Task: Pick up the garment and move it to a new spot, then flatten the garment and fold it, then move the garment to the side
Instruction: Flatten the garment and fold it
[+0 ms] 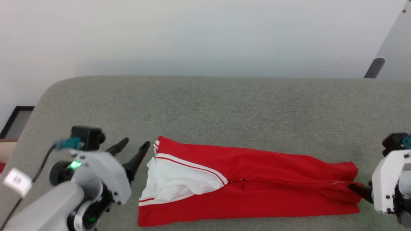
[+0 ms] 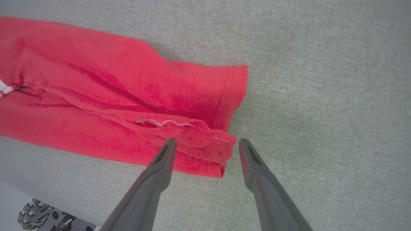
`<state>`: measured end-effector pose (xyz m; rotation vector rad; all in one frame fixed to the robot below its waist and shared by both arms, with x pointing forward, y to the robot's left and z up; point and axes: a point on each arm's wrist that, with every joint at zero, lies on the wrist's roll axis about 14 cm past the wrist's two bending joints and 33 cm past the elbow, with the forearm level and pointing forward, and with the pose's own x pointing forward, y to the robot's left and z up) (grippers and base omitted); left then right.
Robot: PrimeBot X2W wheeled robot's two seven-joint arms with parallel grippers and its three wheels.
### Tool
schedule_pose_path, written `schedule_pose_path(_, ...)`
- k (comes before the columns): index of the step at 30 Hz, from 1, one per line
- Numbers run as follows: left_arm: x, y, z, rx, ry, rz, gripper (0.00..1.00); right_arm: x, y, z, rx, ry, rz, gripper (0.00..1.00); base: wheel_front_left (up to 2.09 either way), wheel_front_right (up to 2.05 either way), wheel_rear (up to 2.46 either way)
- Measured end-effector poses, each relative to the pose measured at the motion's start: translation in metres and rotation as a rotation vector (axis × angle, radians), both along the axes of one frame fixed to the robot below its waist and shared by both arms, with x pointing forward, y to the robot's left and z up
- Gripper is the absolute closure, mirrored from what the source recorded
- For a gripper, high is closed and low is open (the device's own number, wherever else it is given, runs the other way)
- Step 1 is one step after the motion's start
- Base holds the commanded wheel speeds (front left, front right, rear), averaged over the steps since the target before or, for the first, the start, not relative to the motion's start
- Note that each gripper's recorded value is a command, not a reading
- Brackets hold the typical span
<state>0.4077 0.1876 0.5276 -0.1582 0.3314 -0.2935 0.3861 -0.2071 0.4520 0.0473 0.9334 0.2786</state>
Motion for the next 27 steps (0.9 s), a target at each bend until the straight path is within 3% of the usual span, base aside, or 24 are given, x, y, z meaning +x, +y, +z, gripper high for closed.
schedule_pose_path(7,-0.012,0.033,0.017,-0.032,-0.208,0.140,0.00,0.003,-0.006,-0.013,-0.013,0.004,-0.033,0.00,0.00,0.00,0.00)
schedule_pose_path(23,-0.053,0.090,0.003,-0.026,-0.312,0.409,0.00,0.010,0.012,-0.064,-0.047,0.153,-0.003,0.00,0.00,0.00,0.00)
schedule_pose_path(24,-0.056,0.093,0.002,-0.028,-0.316,0.429,0.00,0.012,0.015,-0.065,-0.042,0.158,0.002,0.50,0.00,0.00,0.00)
schedule_pose_path(25,-0.059,0.096,-0.001,-0.027,-0.317,0.444,0.00,0.013,0.018,-0.066,-0.042,0.165,0.012,0.77,0.00,0.00,0.00)
schedule_pose_path(26,-0.062,0.101,-0.002,-0.019,-0.323,0.465,0.00,0.014,0.020,-0.067,-0.040,0.166,0.022,1.00,0.00,0.00,0.00)
schedule_pose_path(27,-0.065,0.104,-0.002,-0.006,-0.331,0.476,0.00,0.016,0.023,-0.067,-0.034,0.163,0.027,1.00,0.00,0.00,0.00)
